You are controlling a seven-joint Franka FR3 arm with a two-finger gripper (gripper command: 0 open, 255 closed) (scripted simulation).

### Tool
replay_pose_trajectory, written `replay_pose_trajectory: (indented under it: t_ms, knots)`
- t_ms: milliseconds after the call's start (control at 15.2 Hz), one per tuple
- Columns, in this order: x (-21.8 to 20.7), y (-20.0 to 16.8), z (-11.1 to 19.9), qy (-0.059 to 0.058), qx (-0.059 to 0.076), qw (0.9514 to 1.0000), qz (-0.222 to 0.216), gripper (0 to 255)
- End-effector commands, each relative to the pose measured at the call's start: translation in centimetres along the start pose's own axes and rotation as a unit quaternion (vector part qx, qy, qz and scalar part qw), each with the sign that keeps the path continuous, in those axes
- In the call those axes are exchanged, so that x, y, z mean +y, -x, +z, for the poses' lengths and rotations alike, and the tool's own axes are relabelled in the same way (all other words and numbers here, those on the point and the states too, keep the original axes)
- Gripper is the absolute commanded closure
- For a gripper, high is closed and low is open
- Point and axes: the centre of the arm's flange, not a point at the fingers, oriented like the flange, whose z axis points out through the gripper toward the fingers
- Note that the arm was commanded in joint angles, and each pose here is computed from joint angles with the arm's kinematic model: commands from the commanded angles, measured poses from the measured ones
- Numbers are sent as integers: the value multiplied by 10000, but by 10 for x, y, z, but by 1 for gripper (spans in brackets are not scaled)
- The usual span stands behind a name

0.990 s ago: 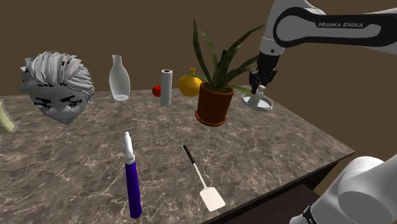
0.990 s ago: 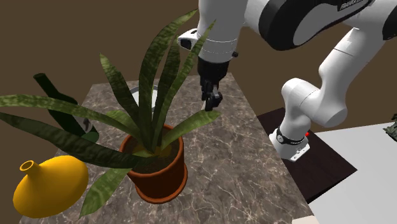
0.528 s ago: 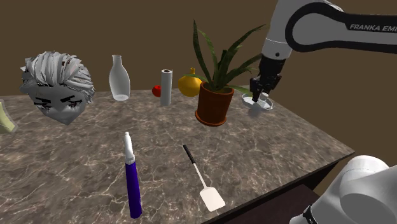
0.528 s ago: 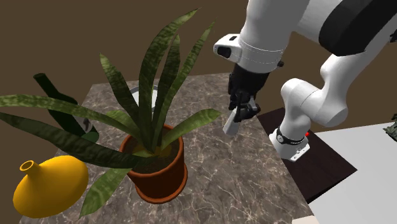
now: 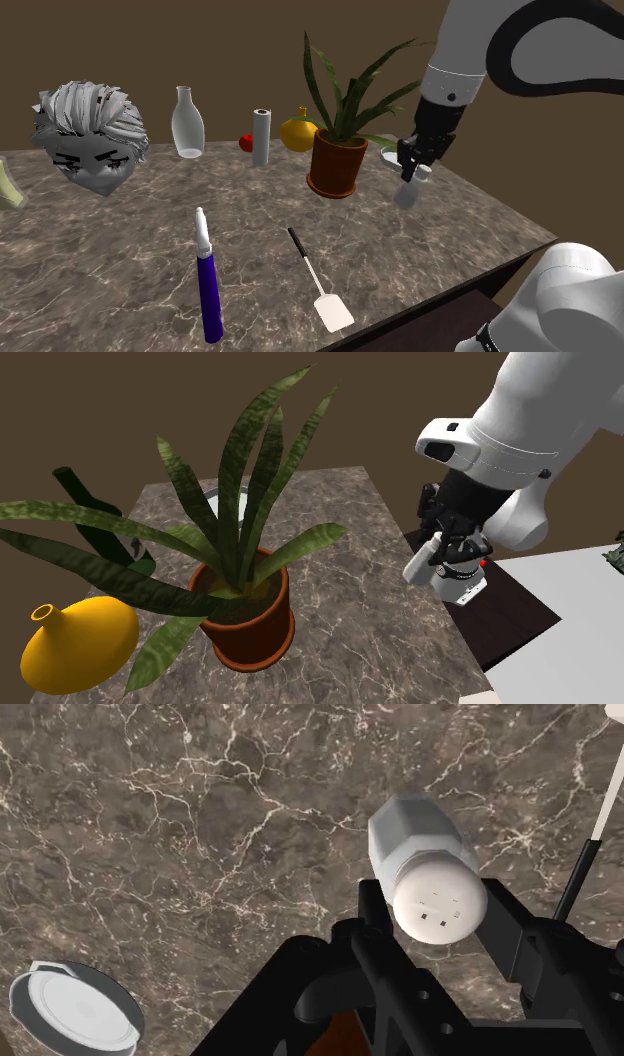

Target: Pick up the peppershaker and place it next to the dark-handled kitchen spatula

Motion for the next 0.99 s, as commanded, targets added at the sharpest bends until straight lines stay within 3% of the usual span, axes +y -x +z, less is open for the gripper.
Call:
replay_pose_trajectory:
  t_ms: [0,132,924]
  knots:
    - [-19,21,-2,1,-1,10000,5,255]
    - [-43,49,-7,1,-1,10000,5,255]
    - [-50,51,56,1,-1,10000,5,255]
